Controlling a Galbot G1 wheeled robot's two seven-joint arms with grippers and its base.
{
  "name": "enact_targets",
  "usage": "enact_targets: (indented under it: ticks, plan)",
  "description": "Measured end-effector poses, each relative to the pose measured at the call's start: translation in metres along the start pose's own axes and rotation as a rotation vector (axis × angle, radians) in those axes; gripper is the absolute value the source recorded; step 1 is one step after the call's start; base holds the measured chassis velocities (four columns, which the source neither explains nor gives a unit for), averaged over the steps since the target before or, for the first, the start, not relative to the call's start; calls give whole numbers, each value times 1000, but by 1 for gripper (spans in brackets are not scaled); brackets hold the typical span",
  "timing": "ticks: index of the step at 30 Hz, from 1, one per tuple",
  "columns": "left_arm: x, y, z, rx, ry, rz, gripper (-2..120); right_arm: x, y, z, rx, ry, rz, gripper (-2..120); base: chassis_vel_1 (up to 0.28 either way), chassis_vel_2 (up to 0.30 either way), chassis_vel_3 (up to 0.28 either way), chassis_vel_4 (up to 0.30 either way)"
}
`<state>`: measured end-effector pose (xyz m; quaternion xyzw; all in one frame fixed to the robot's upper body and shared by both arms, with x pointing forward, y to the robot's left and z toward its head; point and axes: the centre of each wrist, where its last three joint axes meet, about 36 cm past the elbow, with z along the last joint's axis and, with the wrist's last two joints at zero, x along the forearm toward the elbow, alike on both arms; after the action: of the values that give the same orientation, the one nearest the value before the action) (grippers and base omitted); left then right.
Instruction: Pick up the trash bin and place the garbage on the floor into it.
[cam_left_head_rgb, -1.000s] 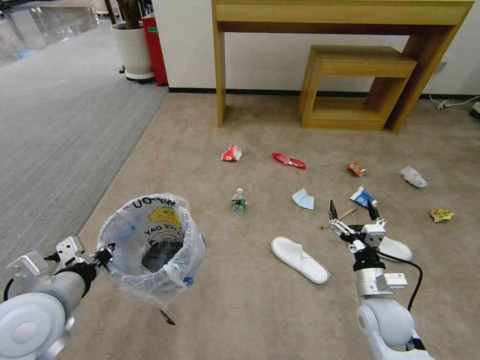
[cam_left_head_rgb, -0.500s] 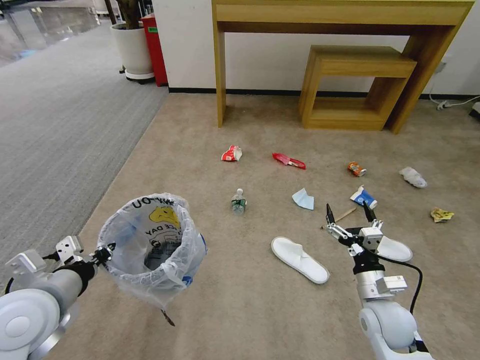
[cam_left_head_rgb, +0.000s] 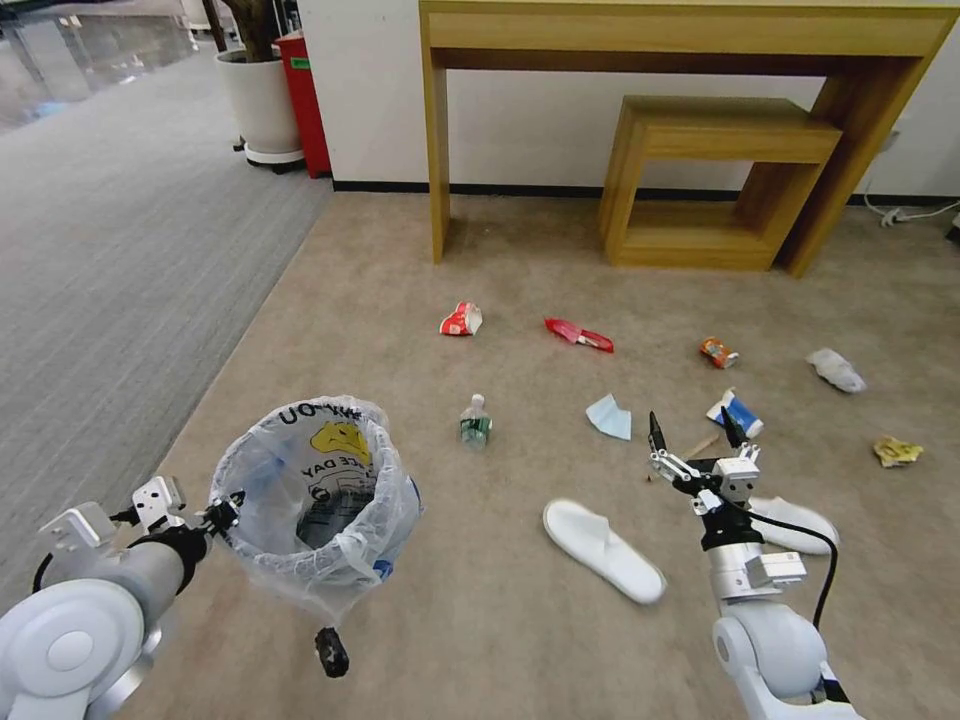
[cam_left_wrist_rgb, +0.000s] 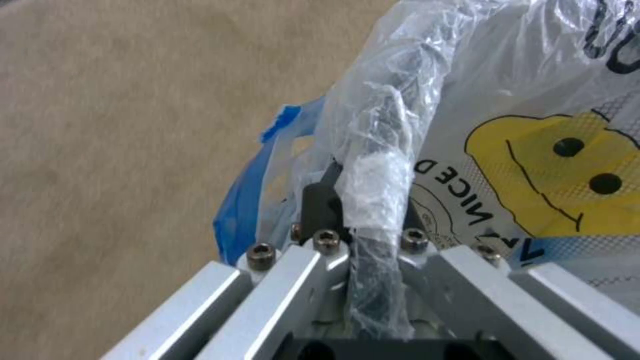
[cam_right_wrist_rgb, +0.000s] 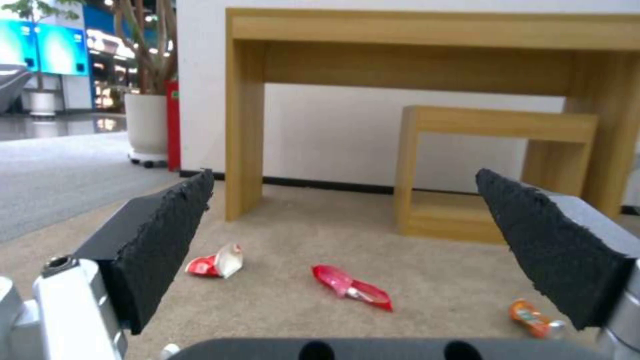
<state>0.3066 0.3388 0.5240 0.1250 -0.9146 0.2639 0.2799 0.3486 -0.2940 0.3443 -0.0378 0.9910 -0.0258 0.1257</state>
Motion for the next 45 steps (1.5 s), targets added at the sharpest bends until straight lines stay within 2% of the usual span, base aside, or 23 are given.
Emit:
enact_targets:
  ticks: [5,13,21,22,23,24,25,26,27,30,31,33,35,37,39,45]
  plan:
    - [1,2,-1,2,-22,-9,1,5,7,12,-7,29,-38,100,-69,71,82,-66]
    - [3,5,2,-1,-29,-11,1,10,11,11,-3,46,-67,100,31,-29,-21,20]
    - [10,-4,7,-20,-21,22,1,8,-33,-18,157,222,-92,100,0,0,0,0]
    - [12,-7,9,-25,-16,34,1,4,-45,-21,190,249,-129,100,0,0,0,0]
    - [12,-7,9,-25,-16,34,1,4,-45,-21,190,249,-129,100,0,0,0,0]
    - [13,-10,11,-30,-14,41,1,-2,-58,-22,211,286,-187,100,0,0,0,0]
    - [13,-10,11,-31,-13,43,1,-3,-60,-23,214,294,-199,100,0,0,0,0]
    - [16,-12,13,-33,-11,47,1,-11,-73,-23,202,346,-257,100,0,0,0,0]
    - [16,-12,13,-33,-11,47,1,-11,-73,-23,202,346,-257,100,0,0,0,0]
    - [23,-14,18,-29,-4,55,1,-28,-95,-13,134,435,-347,100,0,0,0,0]
    - [23,-14,18,-29,-4,55,1,-28,-95,-13,134,435,-347,100,0,0,0,0]
    - [25,-15,19,-25,-4,56,1,-34,-105,0,118,480,-372,100,0,0,0,0]
    - [30,-15,20,-23,-7,55,1,-44,-119,28,94,557,-382,100,0,0,0,0]
    - [30,-15,20,-23,-8,55,1,-45,-120,30,91,565,-383,100,0,0,0,0]
    - [35,-14,20,-22,-12,49,1,-55,-126,54,91,622,-418,100,0,0,0,0]
    - [40,-13,21,-20,-17,38,1,-62,-122,83,97,662,-500,100,0,0,0,0]
